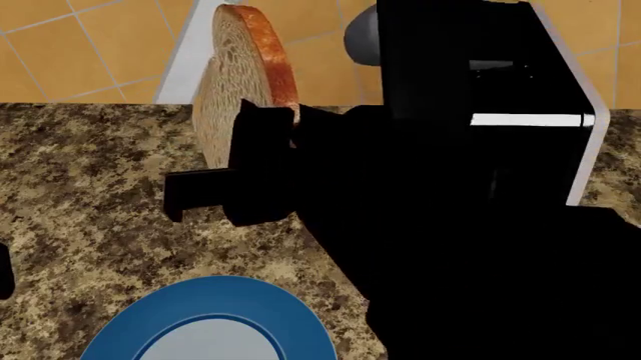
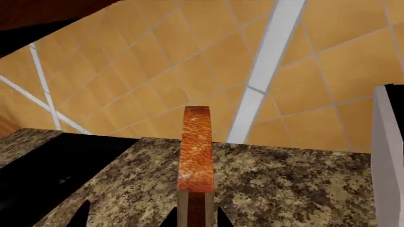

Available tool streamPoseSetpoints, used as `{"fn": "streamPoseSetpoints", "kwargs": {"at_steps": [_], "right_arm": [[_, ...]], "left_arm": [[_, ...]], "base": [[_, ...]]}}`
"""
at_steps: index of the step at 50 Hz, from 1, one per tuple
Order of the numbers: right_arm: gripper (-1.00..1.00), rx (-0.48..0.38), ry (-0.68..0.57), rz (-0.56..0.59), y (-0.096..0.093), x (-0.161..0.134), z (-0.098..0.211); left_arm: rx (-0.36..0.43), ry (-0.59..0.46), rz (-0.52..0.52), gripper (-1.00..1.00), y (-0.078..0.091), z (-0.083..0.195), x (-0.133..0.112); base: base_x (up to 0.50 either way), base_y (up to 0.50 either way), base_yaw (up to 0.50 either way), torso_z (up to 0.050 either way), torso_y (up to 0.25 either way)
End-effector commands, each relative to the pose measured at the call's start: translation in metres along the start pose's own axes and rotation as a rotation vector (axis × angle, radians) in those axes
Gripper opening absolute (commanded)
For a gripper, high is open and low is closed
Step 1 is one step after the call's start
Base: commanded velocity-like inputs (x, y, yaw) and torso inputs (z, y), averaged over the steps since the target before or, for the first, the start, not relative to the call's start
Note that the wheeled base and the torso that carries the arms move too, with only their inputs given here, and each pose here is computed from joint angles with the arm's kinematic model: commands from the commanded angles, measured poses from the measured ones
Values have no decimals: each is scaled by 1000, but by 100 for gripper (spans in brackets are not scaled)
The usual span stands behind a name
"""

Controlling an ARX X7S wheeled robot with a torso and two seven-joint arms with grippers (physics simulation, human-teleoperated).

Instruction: Place the toasted item on a plate.

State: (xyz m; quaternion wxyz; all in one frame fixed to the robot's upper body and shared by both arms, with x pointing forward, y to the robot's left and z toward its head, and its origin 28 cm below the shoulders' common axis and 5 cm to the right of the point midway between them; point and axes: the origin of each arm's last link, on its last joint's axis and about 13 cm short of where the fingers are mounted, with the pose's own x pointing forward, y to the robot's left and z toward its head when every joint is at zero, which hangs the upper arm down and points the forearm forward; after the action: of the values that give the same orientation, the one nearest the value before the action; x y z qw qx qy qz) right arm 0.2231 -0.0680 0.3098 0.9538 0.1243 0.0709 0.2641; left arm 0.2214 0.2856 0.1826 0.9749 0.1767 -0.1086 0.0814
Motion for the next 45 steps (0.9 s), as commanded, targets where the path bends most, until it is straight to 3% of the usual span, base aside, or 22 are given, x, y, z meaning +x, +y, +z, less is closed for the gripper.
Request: {"fn": "streamPoseSetpoints", "kwargs": {"at_steps": [1,5,6,7,8,14,15,16,24,45], "right_arm": [[-100,92,31,44,-4,-7,-17],[-100,105,48,37,-6,-6,-25],[-100,76,67,38,-7,-6,-28],[-100,117,54,54,-7,-6,-29],[-100,88,66,33,-8,-4,-33],[-100,153,82,35,-10,-4,-40],[-100,122,87,13,-11,-4,-41],[-100,157,94,31,-10,-5,-43],[-100,109,200,31,-7,-8,-61],[-100,63,266,82,6,-6,-78]], "left_arm": [[2,7,-2,100,0,-3,-1],[4,3,-6,100,-1,-1,1],[4,4,-4,100,-1,-2,1],[4,4,-5,100,-1,-2,1],[2,2,-6,100,-2,-1,2],[7,4,-9,100,-1,-2,1],[7,4,-7,100,-1,-2,1],[8,4,-6,100,-1,-2,0],[9,4,-6,100,-1,-2,0],[4,3,-6,100,-1,-2,-1]], "base": [[0,0,0,0,0],[0,0,0,0,0],[0,0,0,0,0],[0,0,0,0,0],[0,0,0,0,0],[0,0,0,0,0],[0,0,0,0,0],[0,0,0,0,0],[0,0,0,0,0],[0,0,0,0,0]]}}
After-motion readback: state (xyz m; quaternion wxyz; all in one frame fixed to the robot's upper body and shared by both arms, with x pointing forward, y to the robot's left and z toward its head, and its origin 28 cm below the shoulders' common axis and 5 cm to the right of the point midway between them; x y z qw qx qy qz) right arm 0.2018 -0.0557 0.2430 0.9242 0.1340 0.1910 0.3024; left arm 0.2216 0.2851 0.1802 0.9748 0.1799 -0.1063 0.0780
